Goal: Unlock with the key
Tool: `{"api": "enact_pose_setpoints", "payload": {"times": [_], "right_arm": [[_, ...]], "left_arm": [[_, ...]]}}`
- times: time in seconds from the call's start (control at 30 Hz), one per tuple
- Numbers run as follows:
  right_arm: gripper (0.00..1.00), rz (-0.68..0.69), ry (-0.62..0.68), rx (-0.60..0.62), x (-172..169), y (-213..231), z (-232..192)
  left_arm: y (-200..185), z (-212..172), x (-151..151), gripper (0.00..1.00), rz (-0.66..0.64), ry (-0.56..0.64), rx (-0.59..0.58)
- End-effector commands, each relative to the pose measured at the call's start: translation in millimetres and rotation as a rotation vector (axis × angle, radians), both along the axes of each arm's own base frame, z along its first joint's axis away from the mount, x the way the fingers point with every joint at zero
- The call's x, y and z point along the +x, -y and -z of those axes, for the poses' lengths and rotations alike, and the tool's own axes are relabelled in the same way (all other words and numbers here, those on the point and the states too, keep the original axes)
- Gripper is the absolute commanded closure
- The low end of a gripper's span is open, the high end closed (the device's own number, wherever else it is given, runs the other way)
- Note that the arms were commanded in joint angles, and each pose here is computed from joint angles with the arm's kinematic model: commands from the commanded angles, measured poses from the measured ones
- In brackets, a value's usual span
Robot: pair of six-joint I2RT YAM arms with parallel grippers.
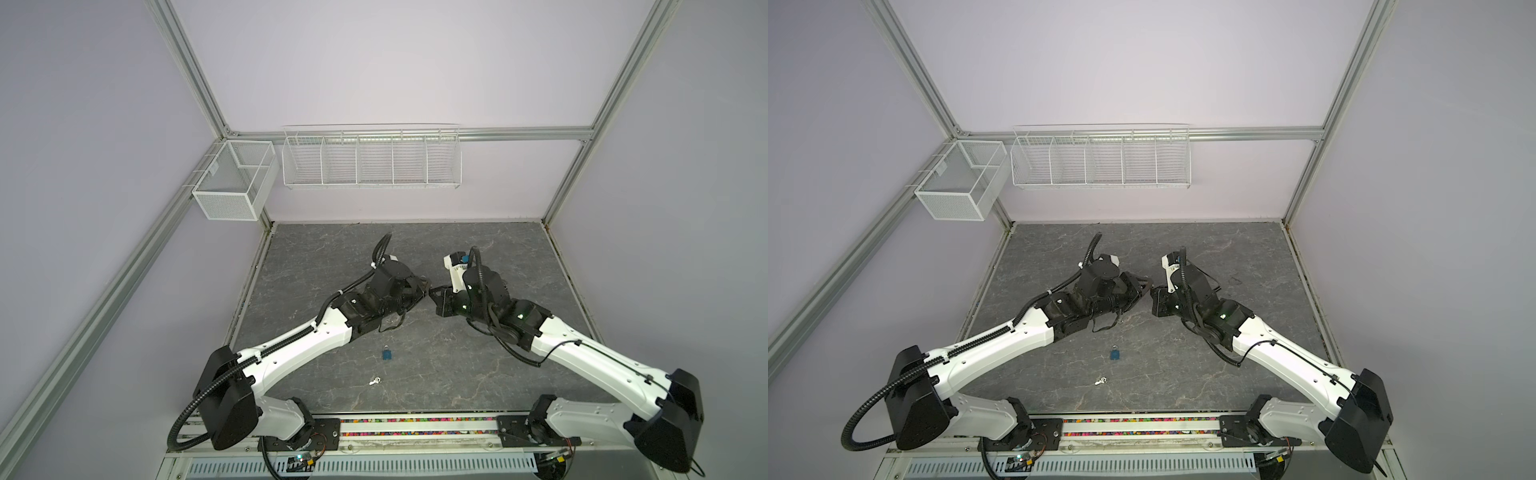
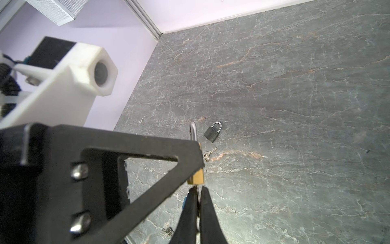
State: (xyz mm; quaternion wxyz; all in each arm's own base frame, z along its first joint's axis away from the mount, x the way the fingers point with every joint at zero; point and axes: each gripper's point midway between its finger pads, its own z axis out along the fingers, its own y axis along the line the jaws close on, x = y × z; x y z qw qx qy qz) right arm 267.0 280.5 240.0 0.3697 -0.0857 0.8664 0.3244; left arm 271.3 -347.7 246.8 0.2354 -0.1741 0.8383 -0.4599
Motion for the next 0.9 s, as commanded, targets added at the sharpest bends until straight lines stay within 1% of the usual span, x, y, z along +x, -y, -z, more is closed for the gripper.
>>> {"api": "enact_pose_setpoints", "payload": {"times": [0.0,0.17,0.27,0.37,0.43,0.5,0.67,0.87], "right_arm": [[0.94,-0.068,0.079,0.212,0.8,-24.7,-57.8],[0.94,-0.084,0.038,0.325,-1.3,-29.0,-72.5],[0.93,-0.088,0.010,0.379,-0.2,-28.6,-77.2],[0.94,-0.084,-0.007,0.405,-0.1,-25.9,-78.6],[0.94,-0.088,0.001,0.448,-0.9,-23.7,-85.8],[0.93,-0.126,0.026,0.485,-5.8,-25.9,-97.3],[0.93,-0.187,0.055,0.519,-14.7,-28.5,-117.4],[0.94,-0.181,0.054,0.555,-14.4,-26.9,-126.3]], "left_arm": [[22.1,-22.0,-28.6,1.00,0.142,-0.013,-0.096],[19.4,-16.8,-29.7,1.00,0.140,-0.009,-0.095],[20.1,-21.2,-31.2,1.00,0.148,0.011,-0.132],[19.8,-24.4,-31.4,1.00,0.152,0.027,-0.145],[19.3,-24.6,-31.9,1.00,0.160,0.027,-0.144],[18.9,-21.7,-31.7,1.00,0.166,0.018,-0.142],[8.4,-18.8,-28.2,1.00,0.142,0.016,-0.143],[5.1,-23.3,-28.6,1.00,0.141,0.027,-0.156]]}}
